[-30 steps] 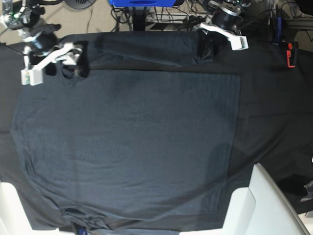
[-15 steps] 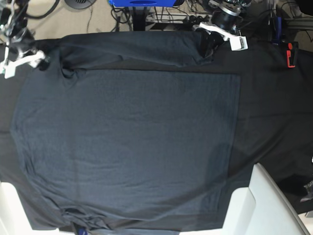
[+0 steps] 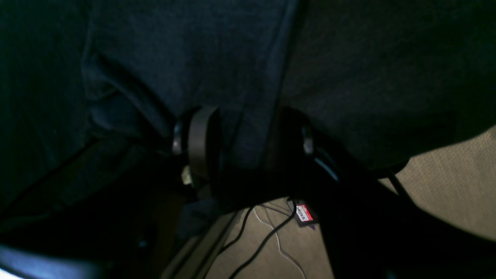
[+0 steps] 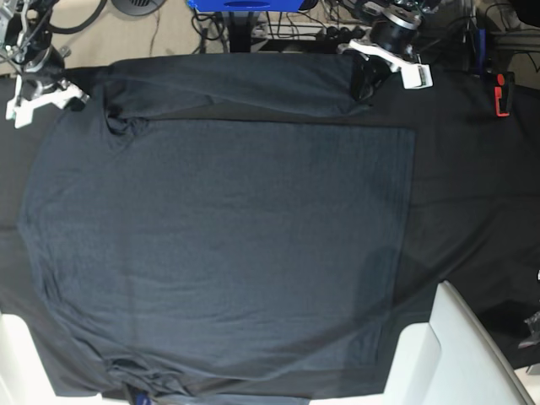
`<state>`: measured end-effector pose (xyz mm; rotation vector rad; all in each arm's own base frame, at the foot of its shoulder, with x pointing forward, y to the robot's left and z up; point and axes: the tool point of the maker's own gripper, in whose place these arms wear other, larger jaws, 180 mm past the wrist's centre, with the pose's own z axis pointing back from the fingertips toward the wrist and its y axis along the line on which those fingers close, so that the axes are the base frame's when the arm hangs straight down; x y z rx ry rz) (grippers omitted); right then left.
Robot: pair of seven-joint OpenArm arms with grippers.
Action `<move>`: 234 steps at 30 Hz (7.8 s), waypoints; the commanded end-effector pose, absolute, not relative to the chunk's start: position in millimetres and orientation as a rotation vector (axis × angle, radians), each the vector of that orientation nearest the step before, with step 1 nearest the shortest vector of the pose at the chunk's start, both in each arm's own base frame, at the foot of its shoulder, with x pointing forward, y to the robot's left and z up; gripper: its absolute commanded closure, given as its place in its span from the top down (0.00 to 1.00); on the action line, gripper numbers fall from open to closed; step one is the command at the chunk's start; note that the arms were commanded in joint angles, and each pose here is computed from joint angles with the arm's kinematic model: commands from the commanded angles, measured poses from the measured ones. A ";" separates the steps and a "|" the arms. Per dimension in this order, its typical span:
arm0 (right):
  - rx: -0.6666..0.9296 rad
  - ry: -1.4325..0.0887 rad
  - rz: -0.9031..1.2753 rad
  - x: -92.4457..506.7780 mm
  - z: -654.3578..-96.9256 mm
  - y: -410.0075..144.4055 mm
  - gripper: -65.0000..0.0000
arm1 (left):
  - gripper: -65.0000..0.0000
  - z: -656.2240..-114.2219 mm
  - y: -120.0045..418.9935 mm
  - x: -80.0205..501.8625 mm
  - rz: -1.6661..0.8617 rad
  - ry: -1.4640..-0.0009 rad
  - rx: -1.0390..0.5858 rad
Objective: Fold the T-shirt properly
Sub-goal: 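Lower both grippers and grasp the shirt edge nearest the robot, then drag the grasped fabric diagonally across the shirt body with the left gripper, then release the fabric and raise the left gripper back to the shirt edge, then grasp the shirt edge with the left gripper, right gripper holding its corner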
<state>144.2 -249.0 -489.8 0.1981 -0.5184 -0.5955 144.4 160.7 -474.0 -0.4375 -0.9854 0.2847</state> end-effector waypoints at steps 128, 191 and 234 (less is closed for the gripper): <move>0.176 -0.788 -0.585 275.6 -417.4 -270.9 0.59 | 0.79 -304.2 266.9 383.6 0.061 -1.370 0.058; 0.386 -0.622 -0.899 250.7 -513.6 -291.9 0.02 | 0.79 -476.2 243.6 195.4 0.611 -0.881 -0.394; 0.383 -0.624 -0.895 250.1 -513.0 -293.1 0.02 | 0.78 -470.3 238.4 219.8 0.711 -0.935 -0.402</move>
